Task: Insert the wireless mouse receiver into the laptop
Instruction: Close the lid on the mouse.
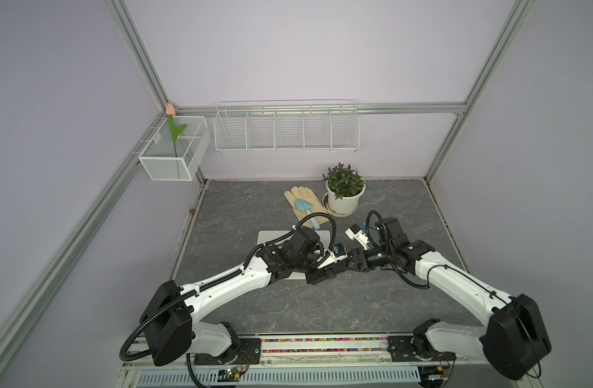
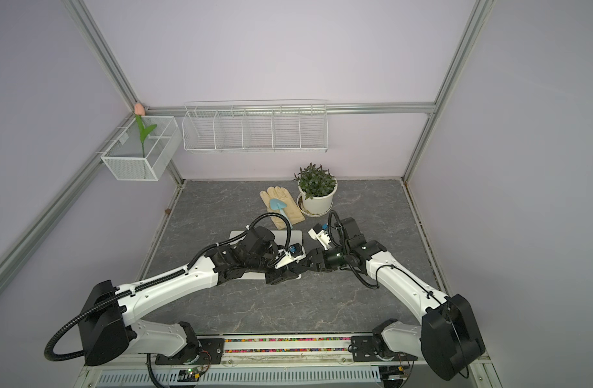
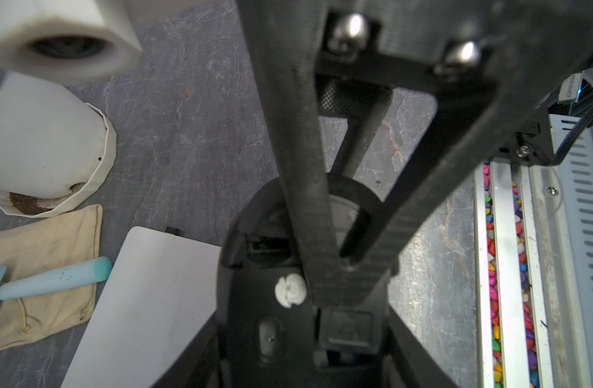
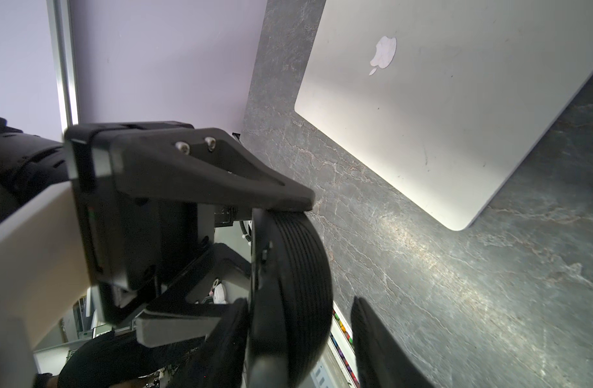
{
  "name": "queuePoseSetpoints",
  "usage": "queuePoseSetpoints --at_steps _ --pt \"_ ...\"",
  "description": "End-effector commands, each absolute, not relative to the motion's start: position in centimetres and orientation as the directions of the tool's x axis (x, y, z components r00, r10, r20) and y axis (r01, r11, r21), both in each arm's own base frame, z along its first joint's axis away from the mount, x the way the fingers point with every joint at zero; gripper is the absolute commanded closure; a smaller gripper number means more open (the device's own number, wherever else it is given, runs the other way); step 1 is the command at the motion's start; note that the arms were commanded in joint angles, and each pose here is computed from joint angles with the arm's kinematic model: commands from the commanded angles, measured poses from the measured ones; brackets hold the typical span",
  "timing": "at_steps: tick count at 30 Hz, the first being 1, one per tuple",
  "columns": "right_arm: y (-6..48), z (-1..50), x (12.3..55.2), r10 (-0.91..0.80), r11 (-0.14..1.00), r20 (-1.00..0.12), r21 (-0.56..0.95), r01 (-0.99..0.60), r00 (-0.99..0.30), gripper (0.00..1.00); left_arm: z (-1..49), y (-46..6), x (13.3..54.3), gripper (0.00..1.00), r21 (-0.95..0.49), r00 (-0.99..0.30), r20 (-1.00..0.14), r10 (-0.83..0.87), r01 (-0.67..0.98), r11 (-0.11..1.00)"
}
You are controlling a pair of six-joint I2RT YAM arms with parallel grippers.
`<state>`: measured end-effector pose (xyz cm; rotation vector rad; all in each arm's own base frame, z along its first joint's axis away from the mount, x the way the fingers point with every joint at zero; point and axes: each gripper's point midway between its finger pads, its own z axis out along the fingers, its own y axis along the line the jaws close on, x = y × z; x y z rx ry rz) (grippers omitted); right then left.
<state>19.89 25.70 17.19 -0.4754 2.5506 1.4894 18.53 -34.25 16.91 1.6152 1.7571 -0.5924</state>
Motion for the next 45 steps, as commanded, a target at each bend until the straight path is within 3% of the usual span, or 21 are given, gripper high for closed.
queuePoseSetpoints --at_steps 1,8,45 --pt "25.3 16.5 19.6 -0.223 0.494 -0.273 0.796 -0.35 -0.936 0.5 19.4 -35.1 18.7 0.64 0.141 0.03 -0.76 0.65 0.983 0.12" --pt "24.3 15.3 18.8 -0.272 0.55 -0.238 0.757 -0.353 -0.933 0.54 19.4 -34.9 18.3 0.64 0.158 0.066 -0.735 0.675 0.985 0.076" --pt "24.1 13.9 18.9 -0.403 0.588 -0.3 0.639 -0.495 -0.865 0.54 22.4 -35.8 15.0 0.61 0.141 0.175 -0.784 0.595 0.985 -0.103"
